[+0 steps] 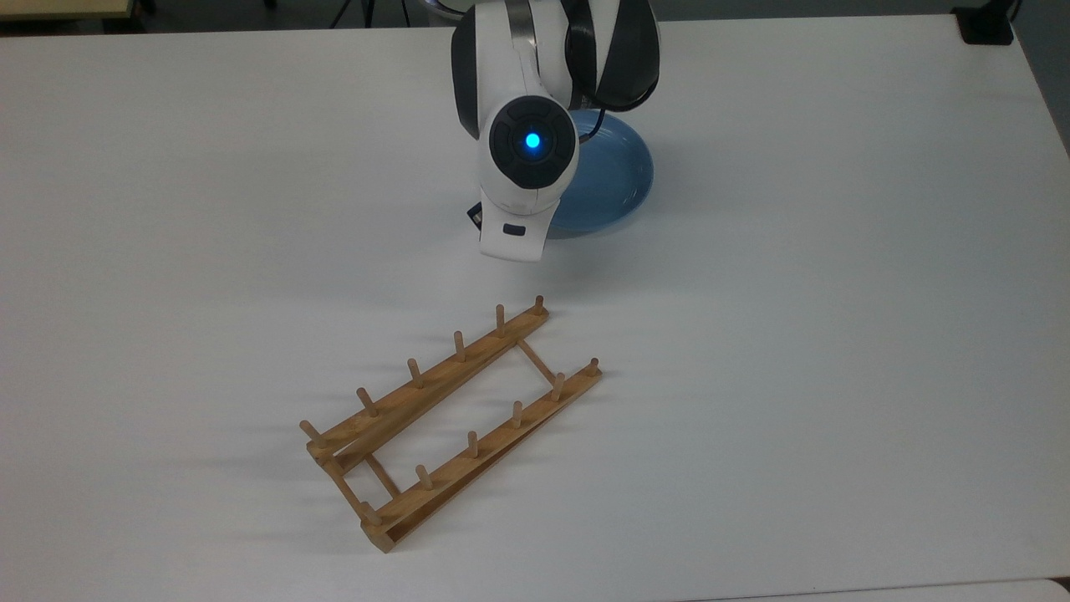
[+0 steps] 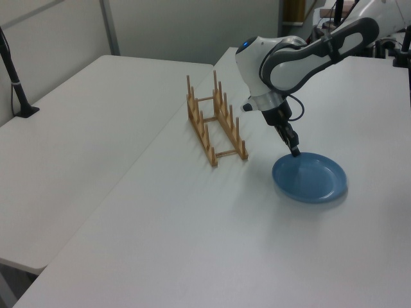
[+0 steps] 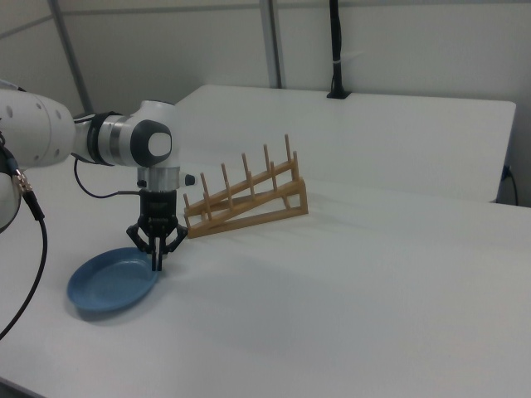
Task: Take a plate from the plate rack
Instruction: 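Carry the plate away from the rack and lower it flat onto the table, then open the gripper and raise it away from the plate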
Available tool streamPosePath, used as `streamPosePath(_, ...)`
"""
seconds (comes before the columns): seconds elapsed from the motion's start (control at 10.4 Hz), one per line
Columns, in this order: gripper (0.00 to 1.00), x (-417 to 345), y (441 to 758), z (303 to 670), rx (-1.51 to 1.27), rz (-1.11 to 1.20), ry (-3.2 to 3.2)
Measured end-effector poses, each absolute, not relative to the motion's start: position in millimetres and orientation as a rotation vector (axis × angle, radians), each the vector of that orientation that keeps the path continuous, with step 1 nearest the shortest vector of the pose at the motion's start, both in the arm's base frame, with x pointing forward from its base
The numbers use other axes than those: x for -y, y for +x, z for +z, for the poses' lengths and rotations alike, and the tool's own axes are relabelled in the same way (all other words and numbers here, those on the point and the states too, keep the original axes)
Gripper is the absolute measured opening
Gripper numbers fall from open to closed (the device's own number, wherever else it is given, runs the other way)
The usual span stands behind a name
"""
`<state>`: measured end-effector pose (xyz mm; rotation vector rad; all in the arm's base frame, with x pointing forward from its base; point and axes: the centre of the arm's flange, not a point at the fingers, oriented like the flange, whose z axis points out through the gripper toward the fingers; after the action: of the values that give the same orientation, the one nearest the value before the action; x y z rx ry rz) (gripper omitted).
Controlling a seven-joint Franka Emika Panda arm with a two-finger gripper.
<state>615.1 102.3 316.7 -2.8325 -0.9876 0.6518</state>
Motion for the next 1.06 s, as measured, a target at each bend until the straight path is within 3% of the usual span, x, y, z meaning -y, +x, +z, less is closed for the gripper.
streamPosePath(0.1, 0.1, -102, 615, 315, 0.987, 0.655, -2.831)
streamPosePath(0.19, 0.19, -103, 616, 316, 0.984, 0.653, -2.834)
streamPosePath(0.48, 0.63, -101, 622, 333, 0.902, 0.619, -2.924)
streamPosePath(0.68, 0.95, -99, 628, 385, 0.769, 0.494, -3.038)
streamPosePath(0.77, 0.99, -94, 626, 422, 0.672, 0.413, -3.12)
streamPosePath(1.06, 1.0, -74, 604, 526, 0.288, 0.153, -3.255)
